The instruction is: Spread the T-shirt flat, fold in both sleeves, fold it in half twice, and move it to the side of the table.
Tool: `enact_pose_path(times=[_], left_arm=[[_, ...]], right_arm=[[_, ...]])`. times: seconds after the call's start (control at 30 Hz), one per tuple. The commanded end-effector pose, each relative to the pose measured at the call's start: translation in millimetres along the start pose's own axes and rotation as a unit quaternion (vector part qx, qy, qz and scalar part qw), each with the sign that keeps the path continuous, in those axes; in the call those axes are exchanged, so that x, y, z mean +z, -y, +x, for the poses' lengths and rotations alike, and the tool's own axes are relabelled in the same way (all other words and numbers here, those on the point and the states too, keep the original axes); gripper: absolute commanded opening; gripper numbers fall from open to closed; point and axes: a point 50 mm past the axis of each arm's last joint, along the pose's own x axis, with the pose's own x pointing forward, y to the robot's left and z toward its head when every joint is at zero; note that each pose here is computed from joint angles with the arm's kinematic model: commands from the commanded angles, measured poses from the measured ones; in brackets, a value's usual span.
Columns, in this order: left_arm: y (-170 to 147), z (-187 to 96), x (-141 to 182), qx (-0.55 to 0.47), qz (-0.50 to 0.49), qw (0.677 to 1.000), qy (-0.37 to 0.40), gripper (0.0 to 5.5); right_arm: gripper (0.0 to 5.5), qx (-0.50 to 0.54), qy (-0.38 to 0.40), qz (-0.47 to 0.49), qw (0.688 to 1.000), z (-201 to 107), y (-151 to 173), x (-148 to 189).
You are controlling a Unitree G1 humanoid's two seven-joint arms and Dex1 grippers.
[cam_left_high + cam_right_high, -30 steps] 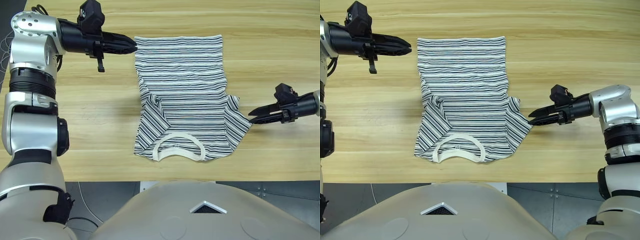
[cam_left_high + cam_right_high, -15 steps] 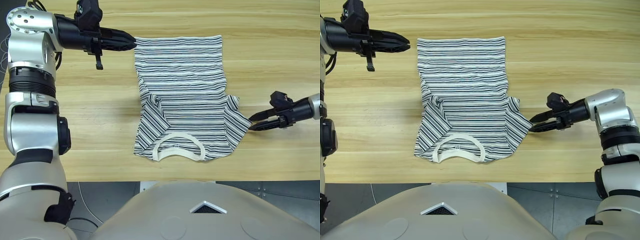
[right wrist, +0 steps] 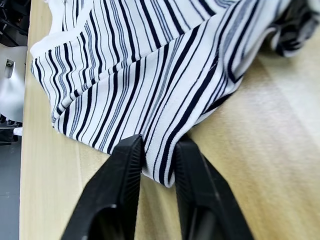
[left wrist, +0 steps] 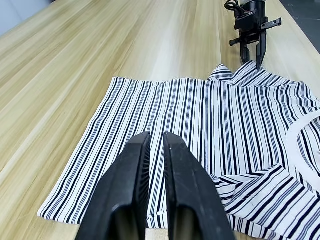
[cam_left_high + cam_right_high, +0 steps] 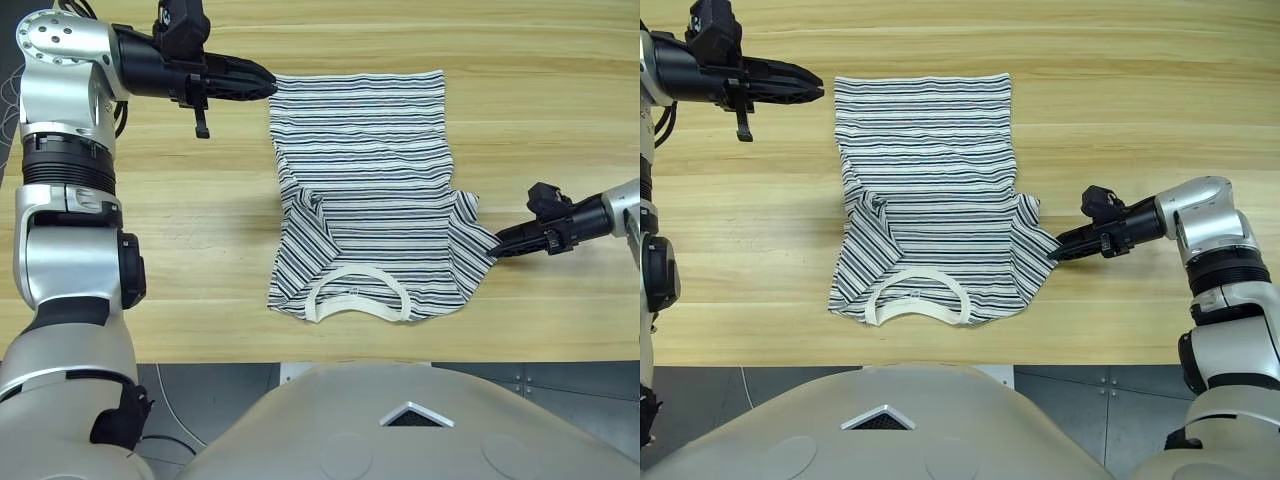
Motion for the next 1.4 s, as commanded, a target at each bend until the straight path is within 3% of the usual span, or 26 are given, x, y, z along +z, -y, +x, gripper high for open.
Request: enact_pose_path(times=[0.03, 0.23, 0.47, 0.93, 1.4], left_arm=[[1.3, -0.8, 0.4, -0.007, 0.004, 1.000, -0.005, 0.51], [1.4, -0.7, 0.2, -0.009, 0.006, 1.000, -0.007, 0.51], [0.3, 1.9, -0.2, -0.012, 0.008, 1.000, -0.007, 0.51], [0.2, 5.9, 0.4, -0.021, 0.016, 1.000, -0.008, 0.51], [0.7, 10.2, 2.9, -0.030, 0.021, 0.999, -0.007, 0.51]], right_arm=[[0.22, 0.004, -0.023, 0.019, 1.000, 1.4, -2.7, -10.2], [0.14, -0.010, -0.024, -0.002, 1.000, -2.7, -0.2, -4.7], [0.14, -0.042, -0.010, -0.111, 0.993, -24.2, -7.1, 36.8], [0.14, -0.028, -0.054, -0.209, 0.976, -19.9, -34.7, 70.2], [0.14, 0.024, -0.110, -0.327, 0.938, 27.0, -44.8, 132.7]])
